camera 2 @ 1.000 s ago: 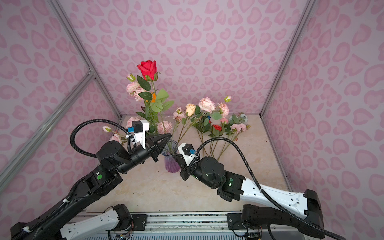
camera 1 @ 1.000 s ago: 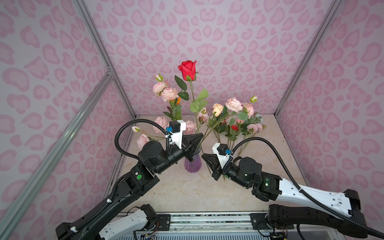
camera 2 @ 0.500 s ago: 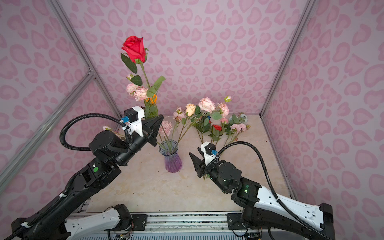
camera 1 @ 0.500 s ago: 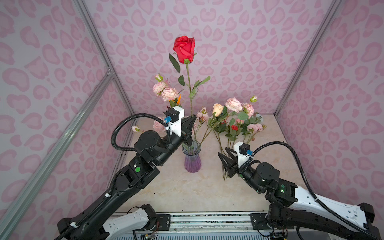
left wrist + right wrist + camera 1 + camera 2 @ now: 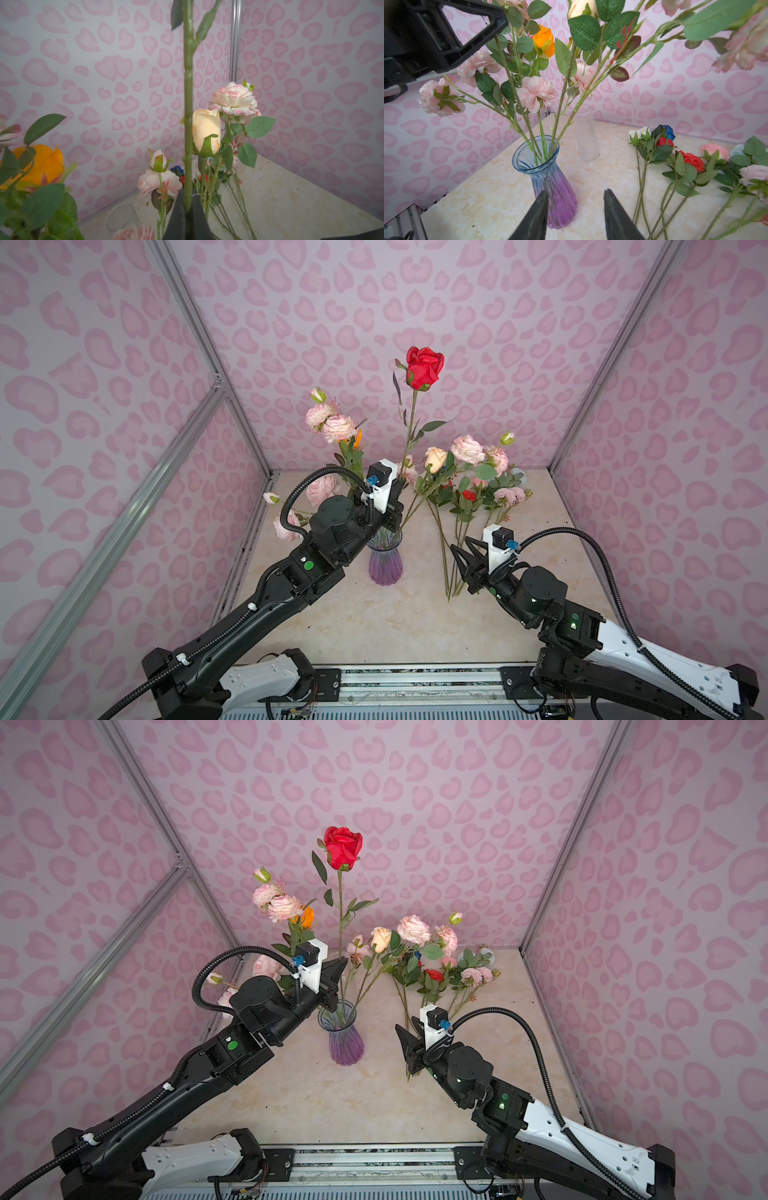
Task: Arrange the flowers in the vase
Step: 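Carry the red rose over the vase and lower it in with left gripper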
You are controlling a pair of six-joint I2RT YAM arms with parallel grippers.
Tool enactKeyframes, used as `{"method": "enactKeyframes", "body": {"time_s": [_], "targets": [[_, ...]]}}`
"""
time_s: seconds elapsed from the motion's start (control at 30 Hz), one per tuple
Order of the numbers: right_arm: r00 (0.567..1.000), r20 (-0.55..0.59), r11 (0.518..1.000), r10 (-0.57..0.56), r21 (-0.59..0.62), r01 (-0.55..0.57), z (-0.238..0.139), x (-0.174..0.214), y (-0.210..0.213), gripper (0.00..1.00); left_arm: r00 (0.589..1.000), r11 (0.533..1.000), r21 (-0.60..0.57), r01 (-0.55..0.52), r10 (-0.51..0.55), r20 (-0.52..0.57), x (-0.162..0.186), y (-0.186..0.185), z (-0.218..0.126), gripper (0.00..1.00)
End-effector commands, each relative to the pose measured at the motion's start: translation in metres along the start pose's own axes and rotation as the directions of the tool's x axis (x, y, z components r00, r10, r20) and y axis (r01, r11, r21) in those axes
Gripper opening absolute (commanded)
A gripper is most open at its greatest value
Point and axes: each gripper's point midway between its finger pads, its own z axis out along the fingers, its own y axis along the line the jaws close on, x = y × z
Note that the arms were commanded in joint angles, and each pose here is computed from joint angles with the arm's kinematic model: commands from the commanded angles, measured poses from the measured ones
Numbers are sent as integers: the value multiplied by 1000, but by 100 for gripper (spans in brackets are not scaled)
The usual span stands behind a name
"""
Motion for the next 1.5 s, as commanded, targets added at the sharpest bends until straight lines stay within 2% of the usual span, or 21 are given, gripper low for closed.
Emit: {"method": "enactKeyframes", "body": {"time_s": [0.0, 0.7, 0.97, 1.47], "targets": [[1000, -2, 1000, 8, 16, -8, 0, 3, -5, 44, 999, 999, -19, 33, -32, 40, -4, 3, 2, 4], [999, -25, 998, 40, 44, -38, 2, 18, -17, 44, 987, 992, -97, 82, -95, -133, 89, 10, 4, 3], [999, -32, 998, 36, 47, -34, 4, 19, -17, 45, 980, 990, -104, 94, -110, -163, 103, 11, 0, 5], [999, -31, 998, 32, 55, -30, 3, 17, -19, 45, 973, 987, -104, 123, -141, -183, 111, 12, -11, 19]]}}
